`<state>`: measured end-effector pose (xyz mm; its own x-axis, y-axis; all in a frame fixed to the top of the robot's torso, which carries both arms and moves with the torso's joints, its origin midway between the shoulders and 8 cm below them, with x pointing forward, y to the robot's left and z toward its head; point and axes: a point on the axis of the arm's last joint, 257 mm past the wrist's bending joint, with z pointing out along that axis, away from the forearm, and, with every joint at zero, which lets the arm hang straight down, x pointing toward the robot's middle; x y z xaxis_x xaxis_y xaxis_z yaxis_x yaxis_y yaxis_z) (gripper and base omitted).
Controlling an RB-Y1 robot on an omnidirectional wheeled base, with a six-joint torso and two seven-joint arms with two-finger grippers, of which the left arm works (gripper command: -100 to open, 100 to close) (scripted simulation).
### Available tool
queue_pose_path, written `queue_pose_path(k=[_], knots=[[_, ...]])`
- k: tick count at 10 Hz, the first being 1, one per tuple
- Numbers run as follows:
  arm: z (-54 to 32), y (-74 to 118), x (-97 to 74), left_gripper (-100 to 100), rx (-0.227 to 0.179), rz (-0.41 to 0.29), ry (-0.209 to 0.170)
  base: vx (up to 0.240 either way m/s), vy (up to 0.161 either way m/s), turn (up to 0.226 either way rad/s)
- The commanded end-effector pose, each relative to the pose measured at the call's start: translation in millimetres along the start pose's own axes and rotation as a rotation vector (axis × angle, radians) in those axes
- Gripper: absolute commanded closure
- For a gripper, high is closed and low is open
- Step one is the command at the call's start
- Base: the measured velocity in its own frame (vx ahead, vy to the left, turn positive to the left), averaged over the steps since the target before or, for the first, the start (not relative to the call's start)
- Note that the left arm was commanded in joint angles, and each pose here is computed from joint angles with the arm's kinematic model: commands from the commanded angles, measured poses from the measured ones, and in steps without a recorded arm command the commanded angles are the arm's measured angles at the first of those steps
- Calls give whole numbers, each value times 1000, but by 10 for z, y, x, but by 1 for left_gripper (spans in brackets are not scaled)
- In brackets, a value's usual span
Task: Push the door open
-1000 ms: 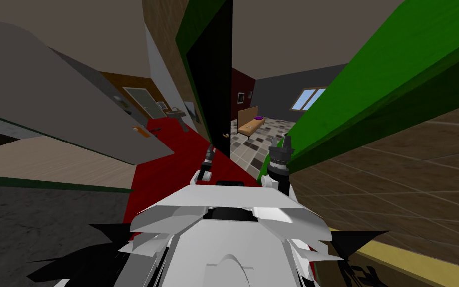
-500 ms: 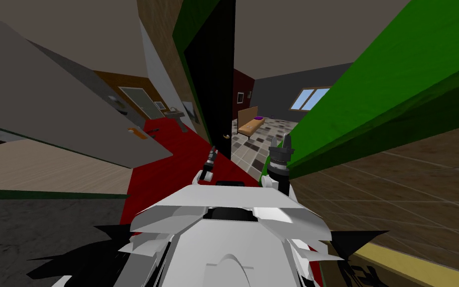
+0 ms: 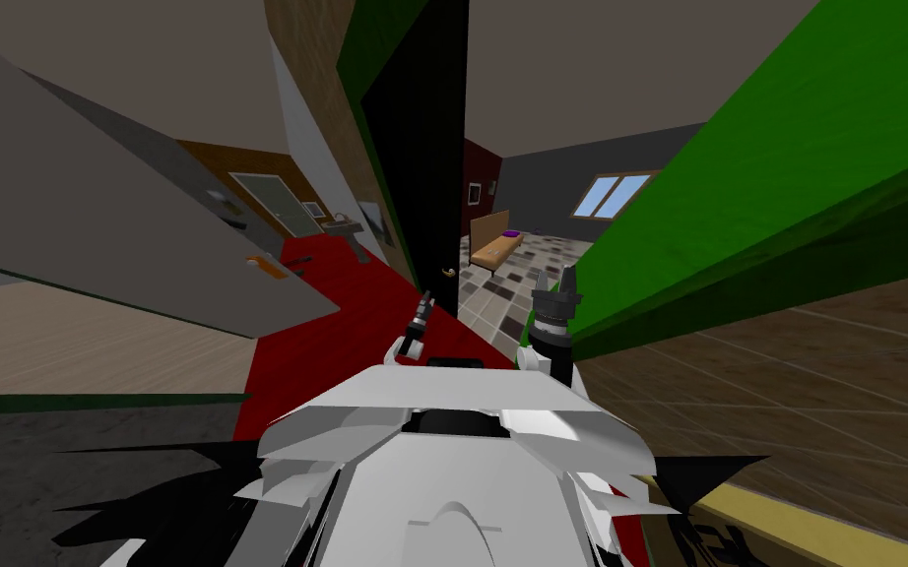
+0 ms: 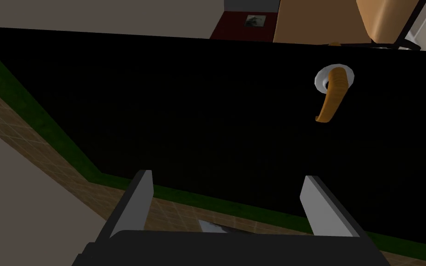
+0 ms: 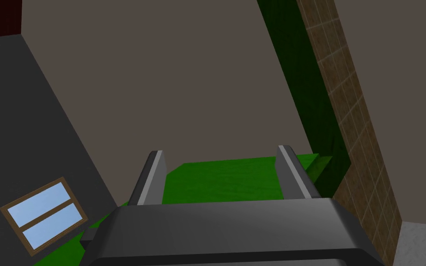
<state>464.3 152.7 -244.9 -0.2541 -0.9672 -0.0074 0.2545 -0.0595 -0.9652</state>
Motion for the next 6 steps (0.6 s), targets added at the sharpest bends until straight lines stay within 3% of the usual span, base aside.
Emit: queue_pose_path(k=[1, 6], knots=[[17, 107, 67, -100, -14, -5, 19, 96, 69, -28], [-1, 385, 274, -100, -58, -18, 74, 94, 65, -28]])
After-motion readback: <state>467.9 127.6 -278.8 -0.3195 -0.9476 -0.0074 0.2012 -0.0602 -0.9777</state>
